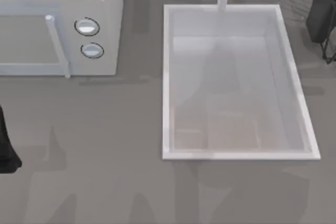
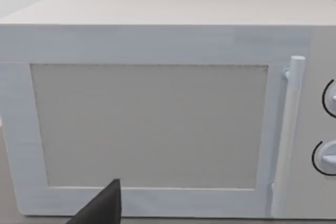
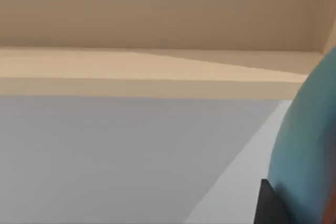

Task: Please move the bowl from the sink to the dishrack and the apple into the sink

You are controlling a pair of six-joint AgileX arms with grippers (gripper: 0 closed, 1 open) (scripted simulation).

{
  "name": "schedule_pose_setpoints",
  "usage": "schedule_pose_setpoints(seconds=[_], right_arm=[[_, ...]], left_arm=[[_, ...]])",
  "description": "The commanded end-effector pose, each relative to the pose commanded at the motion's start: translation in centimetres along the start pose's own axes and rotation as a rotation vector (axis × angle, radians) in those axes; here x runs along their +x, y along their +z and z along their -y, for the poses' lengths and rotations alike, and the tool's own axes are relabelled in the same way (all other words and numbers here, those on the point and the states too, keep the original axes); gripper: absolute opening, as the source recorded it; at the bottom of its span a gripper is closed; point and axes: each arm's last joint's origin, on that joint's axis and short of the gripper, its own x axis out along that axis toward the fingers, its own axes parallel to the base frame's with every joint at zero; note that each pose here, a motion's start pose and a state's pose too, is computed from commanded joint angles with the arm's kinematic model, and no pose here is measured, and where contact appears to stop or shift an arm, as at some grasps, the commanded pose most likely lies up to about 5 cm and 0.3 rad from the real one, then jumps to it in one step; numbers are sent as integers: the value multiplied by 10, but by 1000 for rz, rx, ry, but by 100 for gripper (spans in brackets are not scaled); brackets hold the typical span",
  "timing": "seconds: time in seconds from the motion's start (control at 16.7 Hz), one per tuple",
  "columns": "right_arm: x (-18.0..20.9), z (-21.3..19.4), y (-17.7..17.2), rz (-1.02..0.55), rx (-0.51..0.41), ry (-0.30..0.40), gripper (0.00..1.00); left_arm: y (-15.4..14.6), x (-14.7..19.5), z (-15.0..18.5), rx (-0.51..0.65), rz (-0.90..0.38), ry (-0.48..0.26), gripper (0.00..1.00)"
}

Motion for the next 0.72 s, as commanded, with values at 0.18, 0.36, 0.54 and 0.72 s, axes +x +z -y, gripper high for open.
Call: schedule_pose_setpoints(seconds=[0.18,0.36,0.54,0.72], right_arm=[[6,-6,-43,-26,9,-4,0],[6,-10,-63,-55,17,-5,0],[6,-10,-63,-55,17,-5,0],[6,-10,-63,-55,17,-5,23]], left_arm=[[0,0,0,0,0,0,100],[0,0,0,0,0,0,100],[0,0,0,0,0,0,100],[0,0,0,0,0,0,100]])
